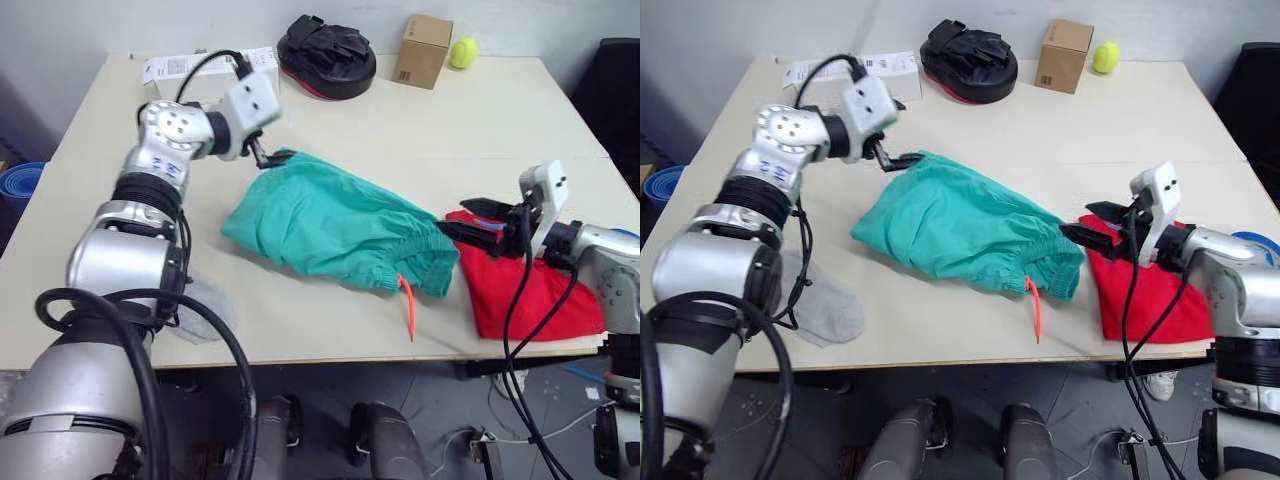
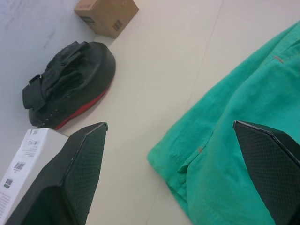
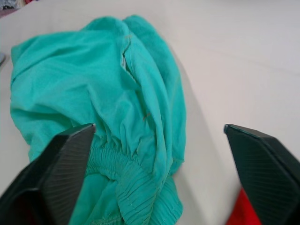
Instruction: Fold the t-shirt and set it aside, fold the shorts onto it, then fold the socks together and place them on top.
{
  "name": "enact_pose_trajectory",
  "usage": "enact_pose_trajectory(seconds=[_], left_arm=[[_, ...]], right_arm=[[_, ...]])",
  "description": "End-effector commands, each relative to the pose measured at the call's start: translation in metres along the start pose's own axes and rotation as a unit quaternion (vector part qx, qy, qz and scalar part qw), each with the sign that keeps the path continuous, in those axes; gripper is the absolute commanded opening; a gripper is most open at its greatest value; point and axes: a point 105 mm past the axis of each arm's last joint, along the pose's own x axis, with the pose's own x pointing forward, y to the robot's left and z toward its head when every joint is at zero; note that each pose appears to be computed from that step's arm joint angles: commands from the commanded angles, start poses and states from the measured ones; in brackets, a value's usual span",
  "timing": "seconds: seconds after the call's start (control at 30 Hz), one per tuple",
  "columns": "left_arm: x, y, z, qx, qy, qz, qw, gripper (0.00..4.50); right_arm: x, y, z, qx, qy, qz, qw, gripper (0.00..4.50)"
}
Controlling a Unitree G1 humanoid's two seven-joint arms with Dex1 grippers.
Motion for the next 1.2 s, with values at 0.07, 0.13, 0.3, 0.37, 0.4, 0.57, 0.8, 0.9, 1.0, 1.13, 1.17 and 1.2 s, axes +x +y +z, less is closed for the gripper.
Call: enact_pose_trajectory(seconds=[0.07, 0.13, 0.3, 0.37, 0.4, 0.57, 0.8, 0.9, 1.0, 1.13, 1.17, 1.2], left_arm=[[-0.028, 0.003, 0.011, -0.028, -0.062, -0.042, 0.997, 4.5], [-0.042, -0.015, 0.001, -0.05, -0.067, -0.107, 0.991, 4.5], [-0.063, -0.053, -0.028, -0.015, -0.02, -0.144, 0.989, 4.5], [-0.068, -0.069, -0.034, 0.022, -0.004, -0.158, 0.987, 4.5], [-0.07, -0.074, -0.036, 0.034, 0.003, -0.162, 0.986, 4.5], [-0.068, -0.09, -0.053, 0.098, 0.042, -0.165, 0.981, 4.5], [-0.05, -0.112, -0.07, 0.162, 0.059, -0.178, 0.969, 4.5], [-0.041, -0.111, -0.079, 0.178, 0.076, -0.169, 0.967, 4.5], [-0.035, -0.106, -0.085, 0.186, 0.087, -0.159, 0.966, 4.5], [-0.031, -0.101, -0.089, 0.176, 0.092, -0.154, 0.968, 3.58], [-0.031, -0.101, -0.089, 0.171, 0.091, -0.158, 0.968, 3.24], [-0.032, -0.103, -0.088, 0.167, 0.089, -0.165, 0.968, 2.94]], right_arm=[[-0.009, 0.036, 0.015, -0.006, -0.015, 0.059, 0.998, 4.49], [-0.005, 0.054, 0.003, 0.01, 0.004, 0.08, 0.997, 4.49], [0.014, 0.07, -0.024, -0.13, 0.053, 0.059, 0.988, 4.49], [0.018, 0.082, -0.035, -0.235, 0.077, 0.081, 0.965, 4.49], [0.019, 0.089, -0.041, -0.273, 0.082, 0.097, 0.953, 4.49], [0.028, 0.098, -0.057, -0.367, 0.088, 0.114, 0.919, 4.49], [0.051, 0.099, -0.075, -0.479, 0.083, 0.112, 0.867, 4.49], [0.066, 0.093, -0.078, -0.522, 0.08, 0.097, 0.844, 4.32], [0.076, 0.083, -0.079, -0.549, 0.079, 0.077, 0.828, 3.52], [0.078, 0.078, -0.084, -0.564, 0.081, 0.079, 0.818, 2.08], [0.076, 0.079, -0.085, -0.565, 0.08, 0.086, 0.817, 1.74], [0.075, 0.08, -0.085, -0.562, 0.077, 0.092, 0.818, 1.36]])
